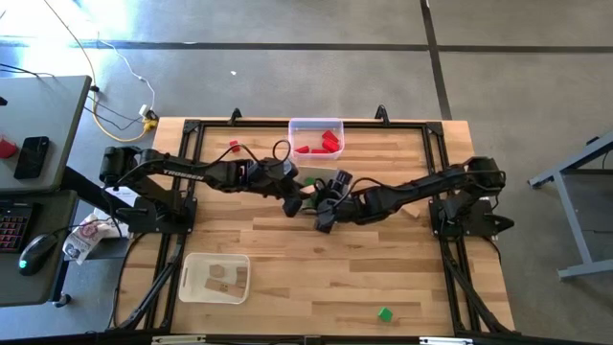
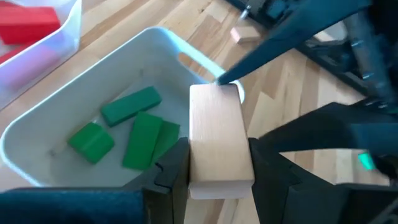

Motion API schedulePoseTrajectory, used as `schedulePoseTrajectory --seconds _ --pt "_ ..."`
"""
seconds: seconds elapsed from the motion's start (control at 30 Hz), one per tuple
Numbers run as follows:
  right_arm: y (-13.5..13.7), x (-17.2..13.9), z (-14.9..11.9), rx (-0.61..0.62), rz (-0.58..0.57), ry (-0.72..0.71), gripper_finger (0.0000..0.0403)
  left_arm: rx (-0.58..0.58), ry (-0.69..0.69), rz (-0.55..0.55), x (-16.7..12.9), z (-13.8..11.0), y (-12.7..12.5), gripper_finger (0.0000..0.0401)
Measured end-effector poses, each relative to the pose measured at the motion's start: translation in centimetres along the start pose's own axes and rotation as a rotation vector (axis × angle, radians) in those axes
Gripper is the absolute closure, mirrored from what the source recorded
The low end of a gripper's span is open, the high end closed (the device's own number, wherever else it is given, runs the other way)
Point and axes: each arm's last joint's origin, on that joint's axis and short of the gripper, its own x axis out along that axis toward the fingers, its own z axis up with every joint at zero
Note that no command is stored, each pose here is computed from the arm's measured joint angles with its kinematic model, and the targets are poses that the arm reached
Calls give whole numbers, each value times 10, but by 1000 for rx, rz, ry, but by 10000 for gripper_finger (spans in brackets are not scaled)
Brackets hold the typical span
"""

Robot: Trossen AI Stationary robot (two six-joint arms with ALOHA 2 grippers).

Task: Sort & place blocks by color
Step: Put the brown arch block into the bottom white bin

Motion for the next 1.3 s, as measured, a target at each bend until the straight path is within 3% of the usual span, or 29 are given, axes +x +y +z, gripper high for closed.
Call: schedulePoseTrajectory --seconds 0.27,0.5,0.7,0.87,1.07,1.3 --pt "2 -26 -1 45 41 3 187 23 96 47 -5 -11 -1 293" --pt "7 -42 -6 46 73 21 187 75 159 0 -21 -24 -23 291" --pt "6 -45 -15 74 51 99 187 123 208 -57 -49 -35 -43 290" --pt "5 -46 -21 124 59 161 187 136 261 -40 -76 -48 -52 290" --pt "6 -47 -25 163 126 238 187 149 334 -16 -107 -69 -64 289" --pt "7 -47 -27 215 179 284 187 178 382 -74 -131 -90 -80 289"
